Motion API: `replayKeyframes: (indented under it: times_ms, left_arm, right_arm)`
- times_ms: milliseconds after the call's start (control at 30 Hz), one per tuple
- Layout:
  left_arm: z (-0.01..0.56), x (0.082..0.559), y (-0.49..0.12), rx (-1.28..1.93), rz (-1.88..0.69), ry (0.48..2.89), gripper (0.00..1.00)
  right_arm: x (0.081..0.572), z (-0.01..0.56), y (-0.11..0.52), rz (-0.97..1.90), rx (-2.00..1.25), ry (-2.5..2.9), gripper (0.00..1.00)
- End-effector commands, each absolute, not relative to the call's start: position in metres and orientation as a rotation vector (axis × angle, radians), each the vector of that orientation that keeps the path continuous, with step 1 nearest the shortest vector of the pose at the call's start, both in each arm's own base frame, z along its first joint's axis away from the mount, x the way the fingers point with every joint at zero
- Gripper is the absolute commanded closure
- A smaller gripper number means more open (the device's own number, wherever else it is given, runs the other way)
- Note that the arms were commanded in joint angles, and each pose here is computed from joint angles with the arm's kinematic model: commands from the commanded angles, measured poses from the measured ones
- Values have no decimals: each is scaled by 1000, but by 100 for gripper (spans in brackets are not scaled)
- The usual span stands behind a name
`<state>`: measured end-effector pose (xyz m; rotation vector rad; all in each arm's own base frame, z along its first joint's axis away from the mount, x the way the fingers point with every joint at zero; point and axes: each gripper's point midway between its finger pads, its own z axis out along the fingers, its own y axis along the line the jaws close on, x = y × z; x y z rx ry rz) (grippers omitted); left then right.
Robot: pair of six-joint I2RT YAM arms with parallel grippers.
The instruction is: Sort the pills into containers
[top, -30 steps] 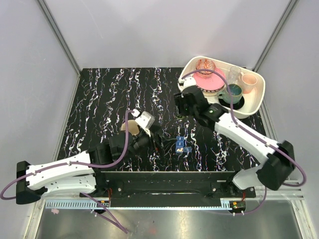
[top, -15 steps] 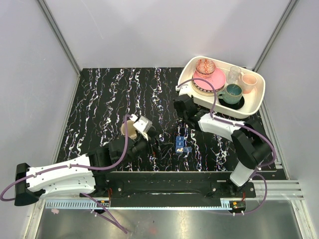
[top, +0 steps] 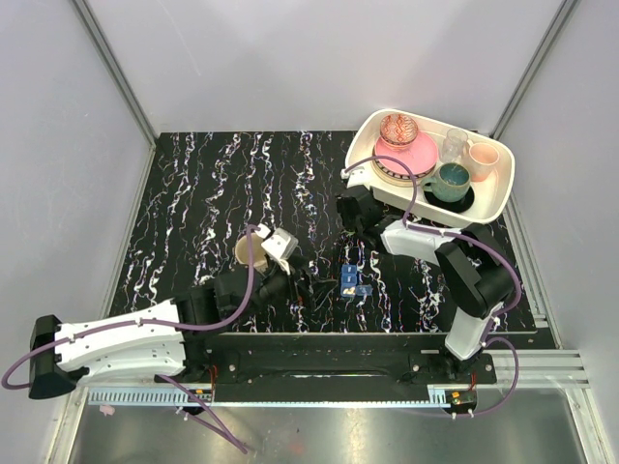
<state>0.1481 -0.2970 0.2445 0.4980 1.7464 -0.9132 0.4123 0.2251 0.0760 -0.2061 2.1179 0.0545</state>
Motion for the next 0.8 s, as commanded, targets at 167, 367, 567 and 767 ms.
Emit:
replayKeyframes:
  times_ms: [167,367,567,767]
  left_arm:
    - [253,150,-308,481,-951,1716,1]
    - [255,153,-301,436,-941,1720,1]
    - [249,161,-286,358,-875,1763,1]
    - [246,164,-277,301,-865,1768,1]
  right_arm:
    - [412,95,230,117,-224,2088,13]
    - [399,131,220,135,-197,2067,7]
    - [344,164,203,284,-73,2120,9]
    - [281,153,215,368,-87,2262,12]
